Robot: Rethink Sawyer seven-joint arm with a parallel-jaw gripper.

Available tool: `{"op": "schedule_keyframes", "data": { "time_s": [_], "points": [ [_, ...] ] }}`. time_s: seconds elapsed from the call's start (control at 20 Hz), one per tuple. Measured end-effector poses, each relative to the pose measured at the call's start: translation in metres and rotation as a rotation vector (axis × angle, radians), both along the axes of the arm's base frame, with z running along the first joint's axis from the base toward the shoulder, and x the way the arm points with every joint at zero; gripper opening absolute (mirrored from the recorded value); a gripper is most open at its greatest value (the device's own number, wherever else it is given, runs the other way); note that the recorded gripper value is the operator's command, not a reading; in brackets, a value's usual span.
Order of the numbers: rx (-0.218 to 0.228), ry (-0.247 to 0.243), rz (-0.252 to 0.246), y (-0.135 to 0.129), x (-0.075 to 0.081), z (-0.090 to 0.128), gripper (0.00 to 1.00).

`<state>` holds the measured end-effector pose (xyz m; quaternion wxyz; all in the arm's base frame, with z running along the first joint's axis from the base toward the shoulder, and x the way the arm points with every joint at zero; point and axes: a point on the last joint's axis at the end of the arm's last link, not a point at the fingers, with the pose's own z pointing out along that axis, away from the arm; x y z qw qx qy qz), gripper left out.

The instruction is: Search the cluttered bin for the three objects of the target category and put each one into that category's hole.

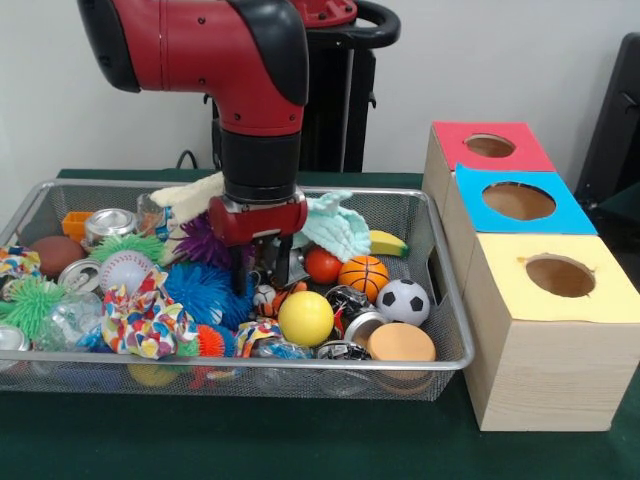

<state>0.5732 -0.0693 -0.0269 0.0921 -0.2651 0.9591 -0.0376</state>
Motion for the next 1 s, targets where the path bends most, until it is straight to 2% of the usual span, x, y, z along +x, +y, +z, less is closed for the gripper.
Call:
{"op": "schedule_keyframes", "data": {
  "time_s": [0.35, 1.0],
  "points": [
    [0.011, 0.016, -0.016, -0.005, -0.007, -0.009, 1.00],
    [0.023, -0.001, -0.020, -0.005, -0.006, -0.012, 1.00]
  ]
}}
